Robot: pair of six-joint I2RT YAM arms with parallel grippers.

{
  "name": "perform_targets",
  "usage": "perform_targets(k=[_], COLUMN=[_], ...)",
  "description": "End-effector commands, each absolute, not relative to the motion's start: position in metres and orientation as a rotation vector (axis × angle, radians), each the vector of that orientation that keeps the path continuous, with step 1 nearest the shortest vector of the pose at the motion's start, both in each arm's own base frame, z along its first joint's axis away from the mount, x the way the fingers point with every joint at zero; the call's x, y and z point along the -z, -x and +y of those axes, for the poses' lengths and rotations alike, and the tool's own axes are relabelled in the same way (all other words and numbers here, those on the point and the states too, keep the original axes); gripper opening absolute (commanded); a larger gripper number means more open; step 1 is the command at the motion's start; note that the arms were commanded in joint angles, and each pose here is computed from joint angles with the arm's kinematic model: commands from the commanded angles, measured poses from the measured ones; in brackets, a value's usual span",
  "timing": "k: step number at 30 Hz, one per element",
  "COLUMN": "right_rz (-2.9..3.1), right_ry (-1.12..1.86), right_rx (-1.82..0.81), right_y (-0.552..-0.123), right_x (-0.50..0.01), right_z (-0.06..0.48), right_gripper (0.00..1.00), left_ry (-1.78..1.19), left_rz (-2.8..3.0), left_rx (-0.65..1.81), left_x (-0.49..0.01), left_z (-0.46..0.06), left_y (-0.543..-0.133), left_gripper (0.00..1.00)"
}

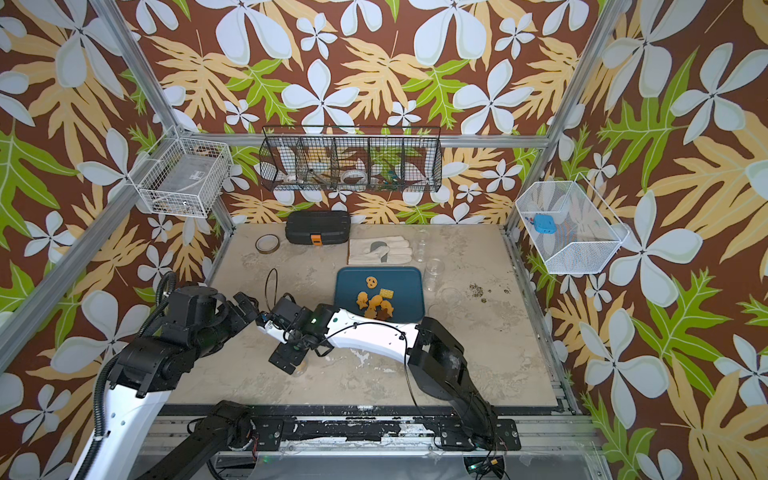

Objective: Pour the cookies out of the jar
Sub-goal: Pick up the jar from the center of the board.

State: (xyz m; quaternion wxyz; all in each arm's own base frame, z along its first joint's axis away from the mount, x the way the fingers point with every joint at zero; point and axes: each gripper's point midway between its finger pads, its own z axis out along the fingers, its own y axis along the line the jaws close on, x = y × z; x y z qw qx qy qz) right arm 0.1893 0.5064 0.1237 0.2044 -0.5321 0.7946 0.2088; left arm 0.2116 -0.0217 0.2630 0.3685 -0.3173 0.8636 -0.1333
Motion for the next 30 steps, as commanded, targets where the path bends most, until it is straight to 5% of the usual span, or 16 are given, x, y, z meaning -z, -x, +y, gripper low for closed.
perform_targets(k=[1,23,30], right_rz=[2.253,2.29,2.277], right_ry=[1.46,1.399,1.315], right_rx=[-0.527,-0.467,-0.456], right_y=[-0.192,-0.198,-0.208], right_x=[-0.119,-0.125,-0.143], right_z=[0.503,0.493,0.484], right_gripper=[0.92,0.54,0.51], left_ry=[0.781,0.649,0.62], left_rz=[2.229,2.271,2.248], left_rx=[0.3,0.338,0.331], left_x=[-0.264,-0.26,-0.269], left_z=[-0.018,-0.034,-0.033], left_y=[-0.209,-0.229,-0.229], left_gripper=[1.0,1.0,1.0])
